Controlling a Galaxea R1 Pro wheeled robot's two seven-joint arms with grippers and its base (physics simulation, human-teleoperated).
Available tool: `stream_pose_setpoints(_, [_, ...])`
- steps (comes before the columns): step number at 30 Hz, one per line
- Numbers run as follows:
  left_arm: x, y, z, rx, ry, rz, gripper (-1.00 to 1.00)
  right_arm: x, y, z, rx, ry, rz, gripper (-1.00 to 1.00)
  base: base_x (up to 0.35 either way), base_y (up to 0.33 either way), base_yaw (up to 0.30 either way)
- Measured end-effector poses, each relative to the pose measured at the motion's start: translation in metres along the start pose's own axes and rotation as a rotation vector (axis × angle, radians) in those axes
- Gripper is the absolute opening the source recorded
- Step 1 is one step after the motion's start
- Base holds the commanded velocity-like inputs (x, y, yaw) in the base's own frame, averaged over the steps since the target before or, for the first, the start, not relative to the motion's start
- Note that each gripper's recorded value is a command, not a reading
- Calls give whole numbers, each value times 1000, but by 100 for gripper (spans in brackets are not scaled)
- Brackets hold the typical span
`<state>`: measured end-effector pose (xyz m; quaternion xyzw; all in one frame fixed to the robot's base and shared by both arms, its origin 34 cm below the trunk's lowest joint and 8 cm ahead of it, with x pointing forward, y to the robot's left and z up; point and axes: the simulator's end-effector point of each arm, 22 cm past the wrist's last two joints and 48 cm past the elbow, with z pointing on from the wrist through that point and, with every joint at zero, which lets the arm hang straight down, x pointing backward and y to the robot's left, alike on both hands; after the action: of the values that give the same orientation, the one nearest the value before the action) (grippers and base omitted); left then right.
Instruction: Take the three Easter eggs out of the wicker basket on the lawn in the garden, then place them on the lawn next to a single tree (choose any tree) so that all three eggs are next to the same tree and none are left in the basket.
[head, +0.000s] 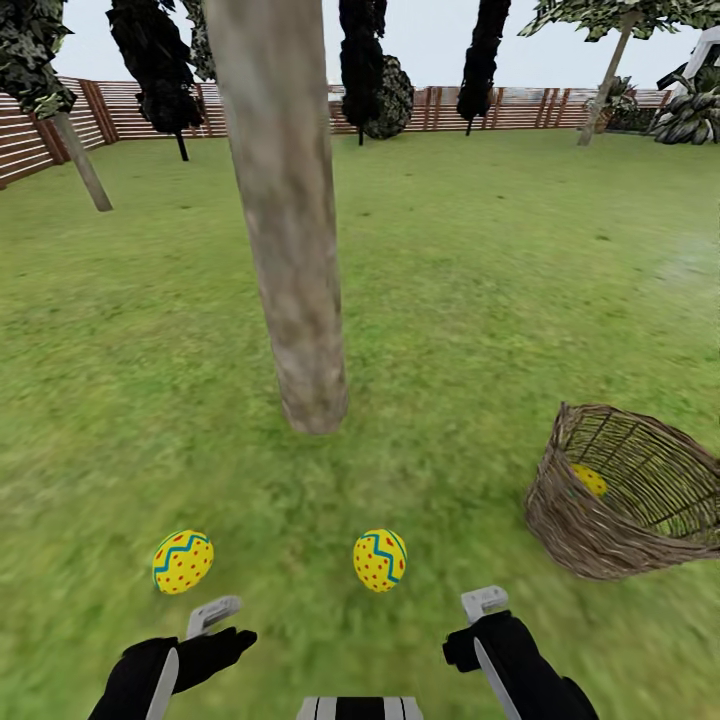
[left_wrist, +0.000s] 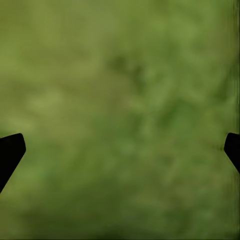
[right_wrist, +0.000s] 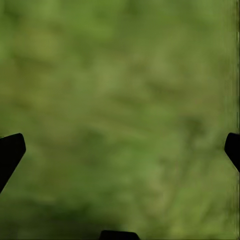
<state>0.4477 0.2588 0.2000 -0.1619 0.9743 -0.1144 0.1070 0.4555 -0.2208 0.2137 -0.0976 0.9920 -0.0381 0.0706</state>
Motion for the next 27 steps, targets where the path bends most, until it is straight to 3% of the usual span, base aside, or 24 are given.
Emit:
stream_pose_setpoints(11, [-1,-14,-2,20,-8,-3,100,-5,-3,-6,5,-16,2,100,-2,-23,0])
stream_pose_setpoints(16, [-3,-12,-6,-33,-21,-6,100,-12,-4,-13,8,-36,2,100,0,0,0])
stream_pose_setpoints(27, [-7,-21,-15,-24,-37,-2,100,-25,-7,-29,19,-79,1,100,0,0,0])
